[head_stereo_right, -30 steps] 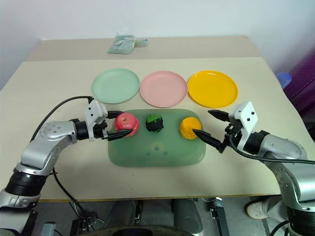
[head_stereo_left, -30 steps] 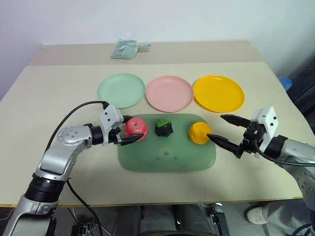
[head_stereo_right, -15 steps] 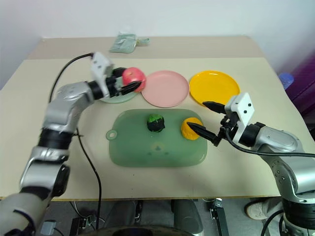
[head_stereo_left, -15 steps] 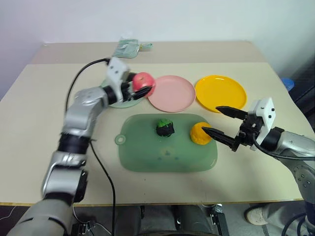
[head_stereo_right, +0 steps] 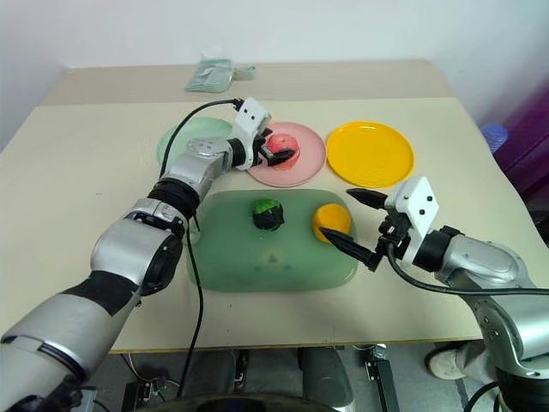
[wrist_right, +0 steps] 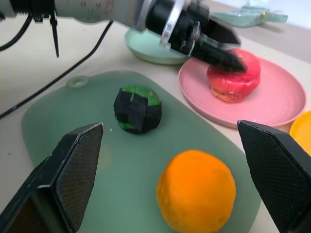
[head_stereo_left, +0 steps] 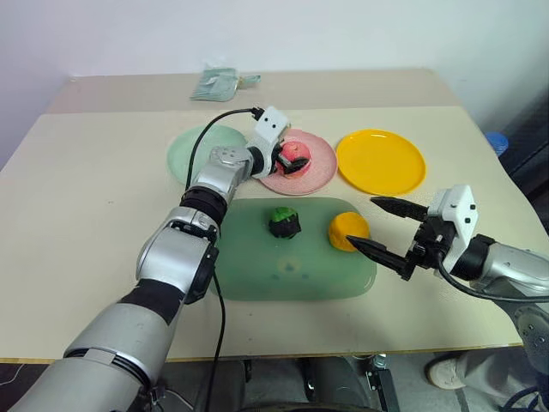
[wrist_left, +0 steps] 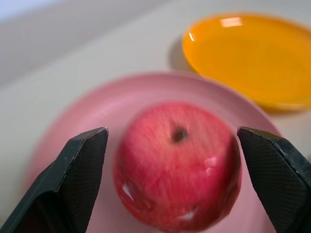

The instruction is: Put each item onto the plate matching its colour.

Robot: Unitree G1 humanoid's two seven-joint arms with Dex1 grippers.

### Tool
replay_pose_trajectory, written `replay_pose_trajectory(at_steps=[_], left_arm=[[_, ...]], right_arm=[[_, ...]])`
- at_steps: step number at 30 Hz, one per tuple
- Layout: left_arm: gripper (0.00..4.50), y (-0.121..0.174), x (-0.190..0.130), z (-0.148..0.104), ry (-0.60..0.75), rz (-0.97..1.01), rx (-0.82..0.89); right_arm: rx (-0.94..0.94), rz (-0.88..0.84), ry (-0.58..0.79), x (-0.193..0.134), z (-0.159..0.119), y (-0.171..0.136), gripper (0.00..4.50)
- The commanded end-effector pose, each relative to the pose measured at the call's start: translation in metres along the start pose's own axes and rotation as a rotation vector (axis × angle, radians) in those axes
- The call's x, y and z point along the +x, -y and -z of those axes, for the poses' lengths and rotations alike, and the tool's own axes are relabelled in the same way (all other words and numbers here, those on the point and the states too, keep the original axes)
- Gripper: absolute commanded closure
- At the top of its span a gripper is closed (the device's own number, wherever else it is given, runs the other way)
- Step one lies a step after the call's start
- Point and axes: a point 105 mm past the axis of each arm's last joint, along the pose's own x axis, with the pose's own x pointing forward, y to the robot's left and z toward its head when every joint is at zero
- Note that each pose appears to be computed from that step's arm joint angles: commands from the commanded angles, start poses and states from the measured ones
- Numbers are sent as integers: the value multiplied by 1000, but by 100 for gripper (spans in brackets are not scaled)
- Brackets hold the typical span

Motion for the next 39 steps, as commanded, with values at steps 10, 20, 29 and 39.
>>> replay_pose_trajectory(at_steps=[10,20,29,39], left_arm=[[5,33,-117,-11,174,351,99],[5,89,-114,29,27,453,127],[82,87,-99,61,-107,414,173],[280,37,-116,17,144,178,-19]], right_arm=[[-54,-36,-36,-4,2,-5,0],[-40,-41,-38,0,11,-1,0],[-43,-12,-29,-2,11,0,0],[-44,8,-30,-5,14,3,0]])
